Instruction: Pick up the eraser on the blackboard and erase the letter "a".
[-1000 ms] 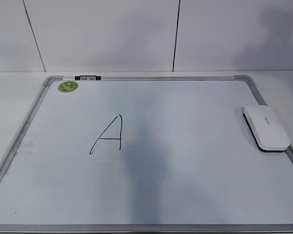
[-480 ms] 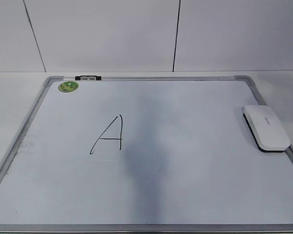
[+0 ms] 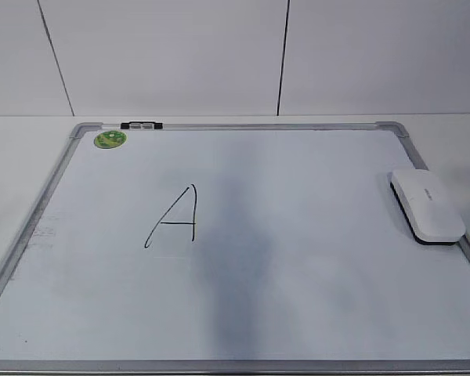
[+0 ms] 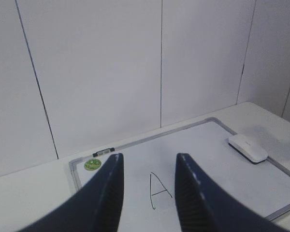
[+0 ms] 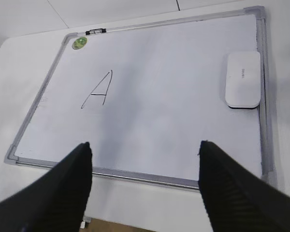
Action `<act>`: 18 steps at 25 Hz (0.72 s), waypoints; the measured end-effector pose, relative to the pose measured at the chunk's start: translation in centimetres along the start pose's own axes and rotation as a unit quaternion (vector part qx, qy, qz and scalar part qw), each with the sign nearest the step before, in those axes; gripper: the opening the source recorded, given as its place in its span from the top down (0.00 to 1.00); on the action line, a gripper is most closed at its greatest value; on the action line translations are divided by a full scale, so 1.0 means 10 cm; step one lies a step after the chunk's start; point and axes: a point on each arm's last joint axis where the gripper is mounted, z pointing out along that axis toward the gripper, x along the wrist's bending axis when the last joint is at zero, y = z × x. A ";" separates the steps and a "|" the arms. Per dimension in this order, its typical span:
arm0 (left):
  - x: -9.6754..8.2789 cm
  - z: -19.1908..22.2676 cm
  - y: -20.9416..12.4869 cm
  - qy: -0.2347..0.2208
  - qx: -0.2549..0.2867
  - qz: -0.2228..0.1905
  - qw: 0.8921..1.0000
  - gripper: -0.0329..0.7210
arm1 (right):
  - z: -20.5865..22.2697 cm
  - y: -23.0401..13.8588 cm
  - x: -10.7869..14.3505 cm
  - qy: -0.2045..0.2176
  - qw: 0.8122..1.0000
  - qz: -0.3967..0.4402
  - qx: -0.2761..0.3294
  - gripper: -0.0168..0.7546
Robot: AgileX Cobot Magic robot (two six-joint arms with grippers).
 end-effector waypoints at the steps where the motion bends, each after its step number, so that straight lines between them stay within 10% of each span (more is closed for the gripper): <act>1: -0.02 -0.06 -0.02 0.000 -0.009 0.002 1.000 0.60 | -0.03 -0.04 0.01 0.006 1.000 0.000 -0.005 0.30; 18: 0.04 0.17 -0.89 0.003 0.067 -0.016 0.998 0.63 | -0.26 -0.65 0.00 0.013 0.994 -0.083 -0.070 0.30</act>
